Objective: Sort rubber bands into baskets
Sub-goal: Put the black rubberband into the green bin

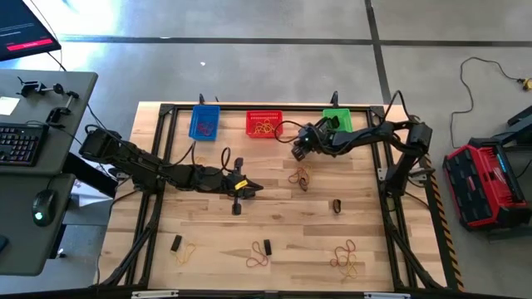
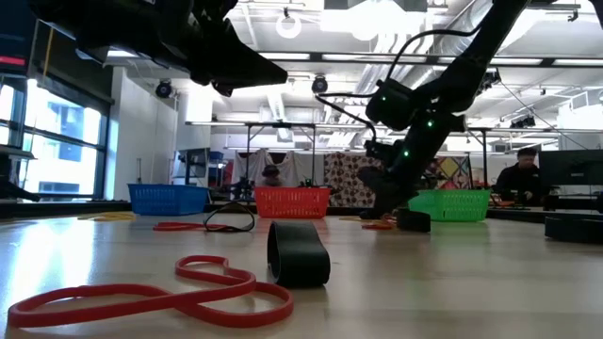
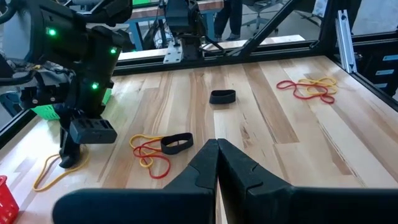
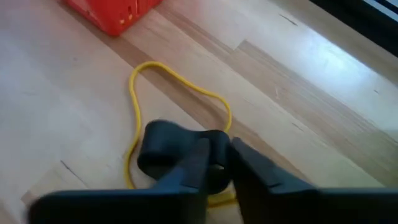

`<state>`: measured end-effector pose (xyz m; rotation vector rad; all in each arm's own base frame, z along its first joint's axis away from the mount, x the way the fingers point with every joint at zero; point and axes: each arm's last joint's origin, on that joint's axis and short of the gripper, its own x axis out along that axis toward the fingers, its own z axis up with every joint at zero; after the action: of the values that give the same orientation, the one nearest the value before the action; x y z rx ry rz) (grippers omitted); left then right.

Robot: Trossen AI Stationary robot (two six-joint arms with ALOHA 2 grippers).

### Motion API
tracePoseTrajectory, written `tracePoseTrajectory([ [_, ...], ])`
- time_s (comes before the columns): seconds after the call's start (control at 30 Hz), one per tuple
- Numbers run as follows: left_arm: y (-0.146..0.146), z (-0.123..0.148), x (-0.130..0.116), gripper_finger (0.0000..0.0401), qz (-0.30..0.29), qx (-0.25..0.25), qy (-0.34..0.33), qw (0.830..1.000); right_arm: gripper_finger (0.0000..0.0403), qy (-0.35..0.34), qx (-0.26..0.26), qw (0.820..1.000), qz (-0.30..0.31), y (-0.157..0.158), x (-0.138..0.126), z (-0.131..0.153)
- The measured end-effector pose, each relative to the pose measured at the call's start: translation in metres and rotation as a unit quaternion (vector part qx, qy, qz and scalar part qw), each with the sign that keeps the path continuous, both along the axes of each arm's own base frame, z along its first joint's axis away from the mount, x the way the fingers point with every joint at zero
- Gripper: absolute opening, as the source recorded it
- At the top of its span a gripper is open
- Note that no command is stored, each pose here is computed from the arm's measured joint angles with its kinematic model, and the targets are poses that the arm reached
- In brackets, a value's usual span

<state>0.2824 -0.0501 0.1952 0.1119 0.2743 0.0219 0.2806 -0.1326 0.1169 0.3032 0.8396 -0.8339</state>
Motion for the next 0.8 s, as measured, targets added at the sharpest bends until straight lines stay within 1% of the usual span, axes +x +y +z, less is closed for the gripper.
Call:
tracePoseTrajectory([
  [0.03,0.000,0.000,0.000,0.0000,0.000,0.000,0.000,1.000,0.0027,-0.002,-0.001,1.000,0.001,0.000,0.000,0.000],
  [0.1,0.000,0.000,0.000,0.0000,0.000,0.000,0.001,1.000,0.0008,-0.003,-0.001,1.000,0.002,0.000,0.001,0.001],
  [0.27,0.000,0.000,0.000,0.0000,0.000,0.000,0.001,1.000,0.0023,-0.011,0.003,1.000,0.014,0.002,0.001,0.004],
  [0.4,0.000,0.000,0.000,0.0000,0.000,0.000,0.001,1.000,0.0006,-0.018,-0.005,1.000,0.025,0.007,0.002,0.012],
  [0.63,0.000,0.000,0.000,0.0000,0.000,0.000,0.002,1.000,0.0002,-0.054,-0.039,0.997,0.050,0.023,0.003,0.043],
  [0.8,0.000,-0.001,0.000,0.0000,0.002,-0.004,0.008,1.000,0.0002,-0.072,-0.083,0.993,0.041,0.034,-0.003,0.069],
])
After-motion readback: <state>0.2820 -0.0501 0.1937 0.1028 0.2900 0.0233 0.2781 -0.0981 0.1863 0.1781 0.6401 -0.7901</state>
